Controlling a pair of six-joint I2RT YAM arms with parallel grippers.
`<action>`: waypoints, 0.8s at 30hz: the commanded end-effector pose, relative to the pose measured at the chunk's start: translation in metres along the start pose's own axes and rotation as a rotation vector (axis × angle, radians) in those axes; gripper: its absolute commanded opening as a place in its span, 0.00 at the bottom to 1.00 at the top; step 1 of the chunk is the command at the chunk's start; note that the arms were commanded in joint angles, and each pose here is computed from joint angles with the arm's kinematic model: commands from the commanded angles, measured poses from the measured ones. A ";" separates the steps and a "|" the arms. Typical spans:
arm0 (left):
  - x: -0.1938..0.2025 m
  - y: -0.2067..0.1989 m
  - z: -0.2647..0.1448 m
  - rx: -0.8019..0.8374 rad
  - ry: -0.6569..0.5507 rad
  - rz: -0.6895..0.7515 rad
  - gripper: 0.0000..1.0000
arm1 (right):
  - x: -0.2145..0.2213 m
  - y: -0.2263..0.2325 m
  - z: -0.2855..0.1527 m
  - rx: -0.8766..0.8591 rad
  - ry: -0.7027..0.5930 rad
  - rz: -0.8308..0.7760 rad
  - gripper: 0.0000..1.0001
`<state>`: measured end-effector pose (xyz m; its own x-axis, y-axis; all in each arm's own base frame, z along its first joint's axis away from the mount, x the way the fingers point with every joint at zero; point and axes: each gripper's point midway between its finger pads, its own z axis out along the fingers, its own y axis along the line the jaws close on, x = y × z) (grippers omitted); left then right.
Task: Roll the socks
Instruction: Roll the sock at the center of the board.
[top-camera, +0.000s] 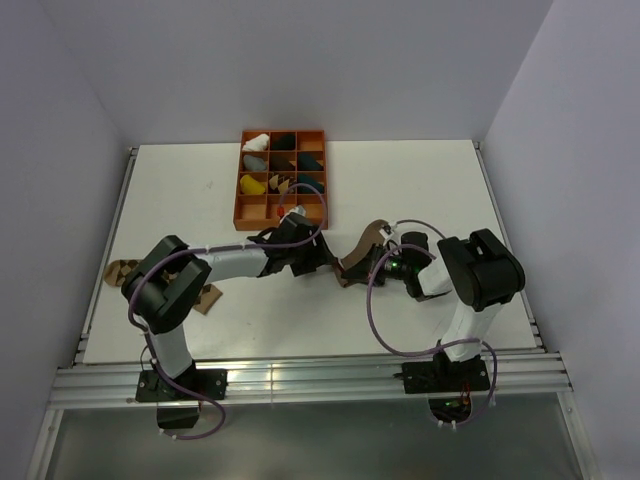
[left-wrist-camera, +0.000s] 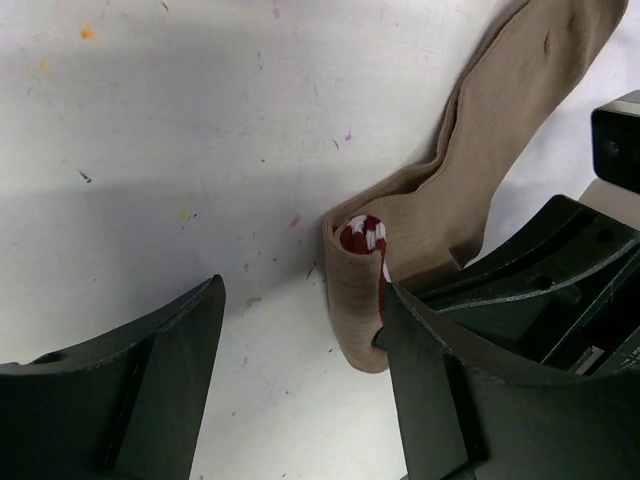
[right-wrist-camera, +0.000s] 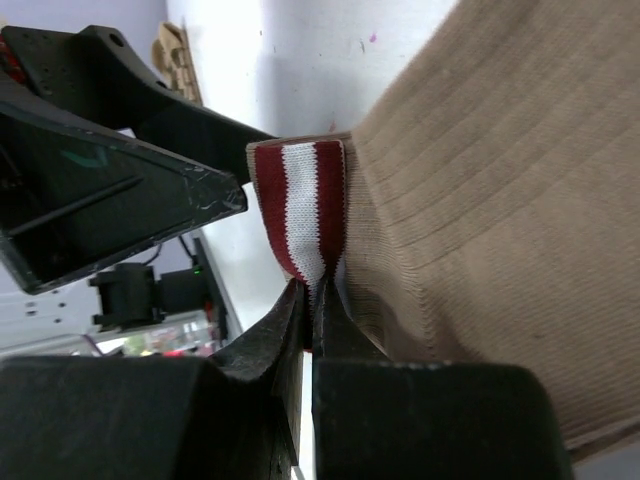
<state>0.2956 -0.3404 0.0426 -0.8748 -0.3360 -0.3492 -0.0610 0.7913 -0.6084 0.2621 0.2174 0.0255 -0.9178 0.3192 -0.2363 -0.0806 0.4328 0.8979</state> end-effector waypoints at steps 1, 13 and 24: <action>-0.010 -0.028 0.001 0.076 -0.022 0.021 0.69 | 0.006 -0.008 -0.005 -0.009 0.022 0.065 0.00; -0.007 -0.032 0.019 0.068 0.001 0.036 0.63 | 0.004 -0.028 -0.009 0.044 0.031 0.121 0.00; 0.003 -0.026 0.031 0.032 0.032 0.047 0.52 | -0.001 -0.035 -0.009 0.106 0.031 0.098 0.00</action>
<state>0.3099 -0.3721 0.0363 -0.8856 -0.3110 -0.3448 -0.0310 0.7806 -0.6243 0.2653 0.2031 0.0160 -0.9327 0.3297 -0.1460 0.0018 0.4091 0.9125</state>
